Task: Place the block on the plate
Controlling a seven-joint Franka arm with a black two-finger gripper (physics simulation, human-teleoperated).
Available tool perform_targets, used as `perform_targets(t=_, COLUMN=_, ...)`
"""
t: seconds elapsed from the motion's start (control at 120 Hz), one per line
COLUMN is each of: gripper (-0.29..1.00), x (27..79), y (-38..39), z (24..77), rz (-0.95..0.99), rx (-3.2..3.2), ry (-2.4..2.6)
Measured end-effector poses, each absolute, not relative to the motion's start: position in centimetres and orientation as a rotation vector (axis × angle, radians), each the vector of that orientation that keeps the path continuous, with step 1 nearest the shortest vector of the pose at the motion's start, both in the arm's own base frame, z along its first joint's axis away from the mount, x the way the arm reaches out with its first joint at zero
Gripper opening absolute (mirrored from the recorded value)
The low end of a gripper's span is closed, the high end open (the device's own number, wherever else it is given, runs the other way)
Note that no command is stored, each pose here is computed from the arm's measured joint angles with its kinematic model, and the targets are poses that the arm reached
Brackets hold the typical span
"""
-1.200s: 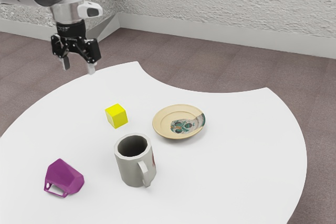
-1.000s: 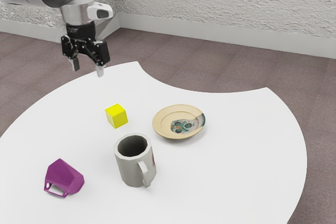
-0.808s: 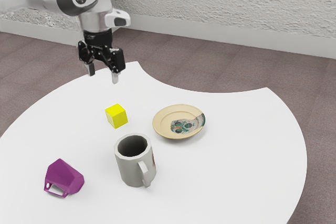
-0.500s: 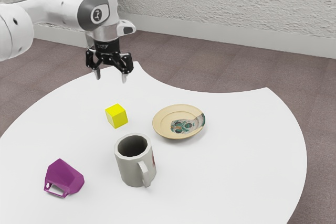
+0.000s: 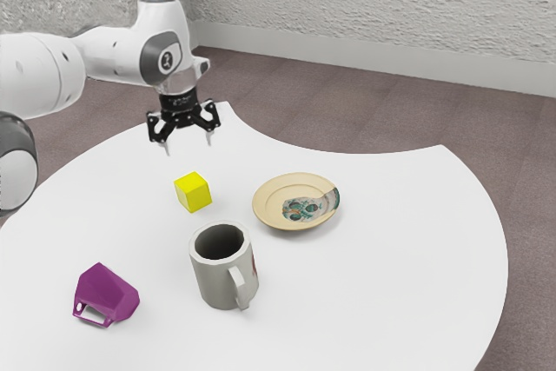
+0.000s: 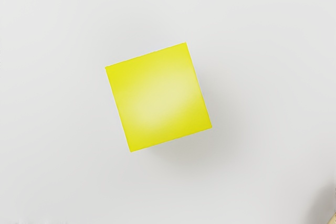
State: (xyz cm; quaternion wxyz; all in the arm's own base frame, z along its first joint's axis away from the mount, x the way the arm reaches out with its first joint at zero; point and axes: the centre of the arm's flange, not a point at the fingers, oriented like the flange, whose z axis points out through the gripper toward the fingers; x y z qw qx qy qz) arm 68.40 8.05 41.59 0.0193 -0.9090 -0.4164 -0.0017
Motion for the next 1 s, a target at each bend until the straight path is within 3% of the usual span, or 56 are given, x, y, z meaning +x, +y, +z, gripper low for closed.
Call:
perform_targets(t=0.475, gripper=0.7, x=68.4, y=13.2, z=39.3, rz=-0.004, rx=-2.515, ry=-1.853)
perform_targets(t=1.0, gripper=0.7, x=69.9, y=11.6, z=37.9, rz=0.022, rx=-2.478, ry=-1.924)
